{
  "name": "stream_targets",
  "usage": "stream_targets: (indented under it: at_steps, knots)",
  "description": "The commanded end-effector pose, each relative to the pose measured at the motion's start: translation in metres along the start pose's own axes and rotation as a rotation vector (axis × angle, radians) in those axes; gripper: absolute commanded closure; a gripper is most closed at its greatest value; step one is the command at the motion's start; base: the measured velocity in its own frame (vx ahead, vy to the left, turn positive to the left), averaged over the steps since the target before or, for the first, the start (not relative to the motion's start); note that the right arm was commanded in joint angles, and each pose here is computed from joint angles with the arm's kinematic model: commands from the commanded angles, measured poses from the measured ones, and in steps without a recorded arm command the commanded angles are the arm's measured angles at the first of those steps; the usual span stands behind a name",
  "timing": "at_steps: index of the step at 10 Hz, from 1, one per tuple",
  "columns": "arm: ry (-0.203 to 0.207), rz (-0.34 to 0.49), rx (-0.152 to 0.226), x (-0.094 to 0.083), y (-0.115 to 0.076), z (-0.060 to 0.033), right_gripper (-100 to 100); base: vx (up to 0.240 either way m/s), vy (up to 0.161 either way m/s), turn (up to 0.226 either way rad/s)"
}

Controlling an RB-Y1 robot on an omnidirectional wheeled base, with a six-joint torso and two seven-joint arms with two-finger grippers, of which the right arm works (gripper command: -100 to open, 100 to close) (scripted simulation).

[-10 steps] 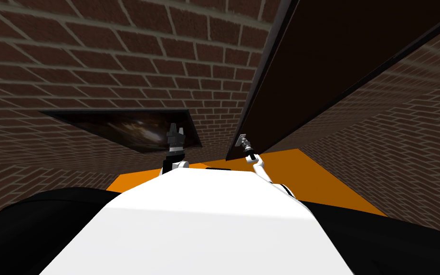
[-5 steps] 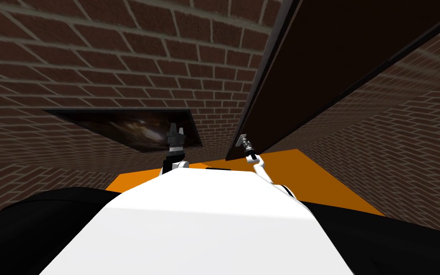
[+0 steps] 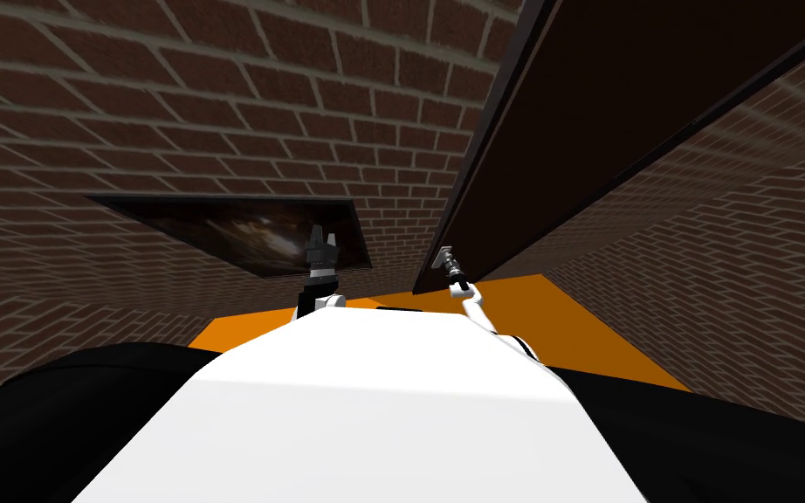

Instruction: Pull the door open

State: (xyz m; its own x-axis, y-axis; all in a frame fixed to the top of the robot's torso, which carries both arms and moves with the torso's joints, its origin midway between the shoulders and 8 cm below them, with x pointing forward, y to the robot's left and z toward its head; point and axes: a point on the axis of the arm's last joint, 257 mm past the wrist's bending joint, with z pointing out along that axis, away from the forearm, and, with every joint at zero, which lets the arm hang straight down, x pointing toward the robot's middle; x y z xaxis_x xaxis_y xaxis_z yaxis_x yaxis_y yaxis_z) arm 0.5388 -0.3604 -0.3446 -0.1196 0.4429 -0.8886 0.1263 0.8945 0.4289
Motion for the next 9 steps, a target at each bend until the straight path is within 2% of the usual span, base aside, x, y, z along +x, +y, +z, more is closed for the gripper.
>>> stream_targets:
  at_steps: [1, 7, 8, 9]
  knots:
    - [-0.014, -0.001, 0.038, -0.013, -0.023, -0.0027, 100, 0.0, 0.0, 0.0]
    - [-0.014, -0.001, 0.038, -0.013, -0.023, -0.0027, 100, -0.001, 0.003, 0.001]
    - [-0.002, 0.055, 0.001, -0.002, 0.0, -0.0024, 100, -0.04, -0.016, 0.18]
    - [-0.005, 0.083, 0.0, -0.002, 0.001, -0.0021, 100, -0.075, -0.064, 0.192]
